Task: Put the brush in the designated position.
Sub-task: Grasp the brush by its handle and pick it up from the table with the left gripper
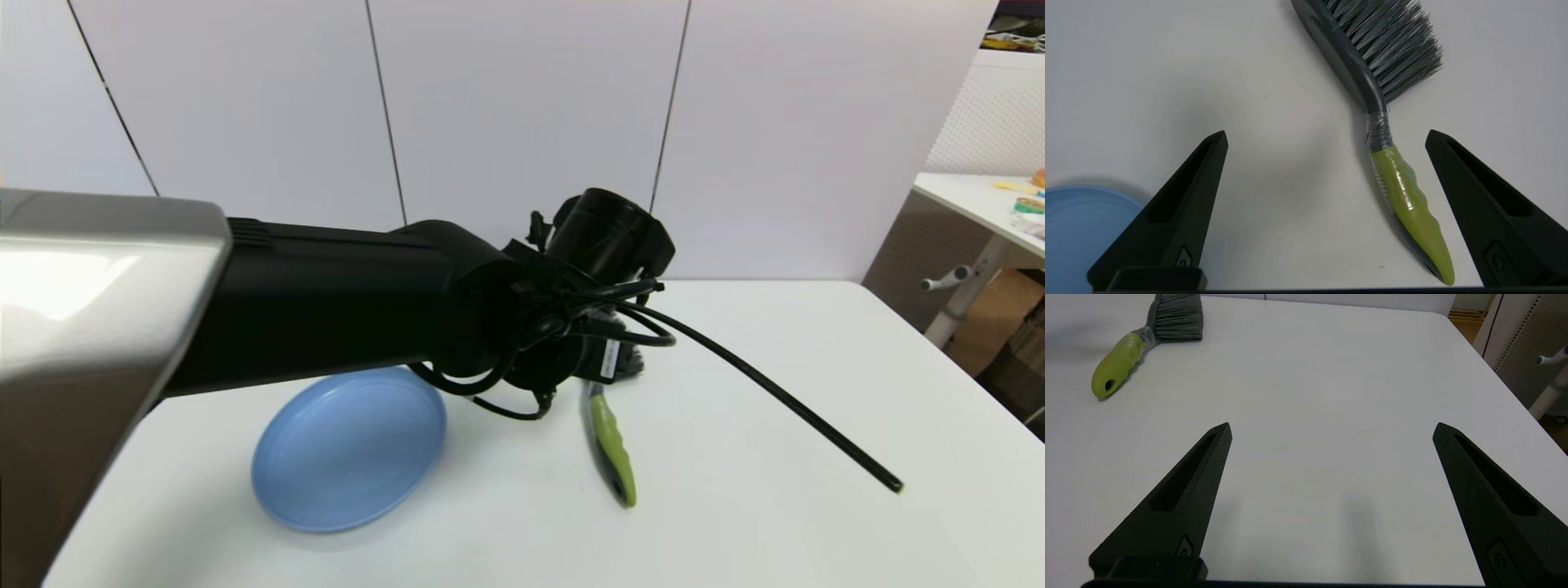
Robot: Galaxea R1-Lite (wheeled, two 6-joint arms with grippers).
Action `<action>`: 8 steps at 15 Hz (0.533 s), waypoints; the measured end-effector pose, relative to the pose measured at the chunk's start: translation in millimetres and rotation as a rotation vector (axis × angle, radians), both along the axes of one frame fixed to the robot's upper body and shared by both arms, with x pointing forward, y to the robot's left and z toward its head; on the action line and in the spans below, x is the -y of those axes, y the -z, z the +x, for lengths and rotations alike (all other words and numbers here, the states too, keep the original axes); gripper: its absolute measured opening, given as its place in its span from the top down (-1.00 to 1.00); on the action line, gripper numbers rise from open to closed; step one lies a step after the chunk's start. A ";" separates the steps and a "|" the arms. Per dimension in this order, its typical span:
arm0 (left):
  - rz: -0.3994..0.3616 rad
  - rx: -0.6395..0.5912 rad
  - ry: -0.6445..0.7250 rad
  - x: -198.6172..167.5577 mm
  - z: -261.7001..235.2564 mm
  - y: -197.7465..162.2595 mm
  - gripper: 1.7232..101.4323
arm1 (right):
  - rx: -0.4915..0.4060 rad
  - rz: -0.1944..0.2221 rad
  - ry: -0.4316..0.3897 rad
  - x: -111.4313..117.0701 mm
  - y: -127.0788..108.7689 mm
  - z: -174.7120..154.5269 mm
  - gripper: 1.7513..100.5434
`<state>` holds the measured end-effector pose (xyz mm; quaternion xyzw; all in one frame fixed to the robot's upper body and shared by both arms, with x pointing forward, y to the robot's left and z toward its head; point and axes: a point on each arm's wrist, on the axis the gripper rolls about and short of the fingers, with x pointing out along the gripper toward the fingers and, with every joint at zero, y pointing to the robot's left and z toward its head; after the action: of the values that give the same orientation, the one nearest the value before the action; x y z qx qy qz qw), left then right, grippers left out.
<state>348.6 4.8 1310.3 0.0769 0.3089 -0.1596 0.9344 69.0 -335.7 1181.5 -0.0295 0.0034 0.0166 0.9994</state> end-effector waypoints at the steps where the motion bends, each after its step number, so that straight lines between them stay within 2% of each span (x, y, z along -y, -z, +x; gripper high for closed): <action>1: -0.006 -0.003 0.003 7.1 1.0 4.0 -0.93 | 0.000 0.000 0.000 0.0 0.0 0.0 -0.94; 6: -0.039 -0.067 -0.040 30.1 -4.7 33.4 -0.93 | 0.000 0.000 0.000 0.0 0.0 0.0 -0.94; 8: -0.020 -0.067 -0.061 35.2 -3.0 44.8 -0.93 | 0.000 0.000 0.000 0.0 0.0 0.0 -0.94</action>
<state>345.6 -30.4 1265.5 0.0529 0.3406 -0.1366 0.9287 69.0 -335.7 1181.5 -0.0295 0.0033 0.0167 0.9994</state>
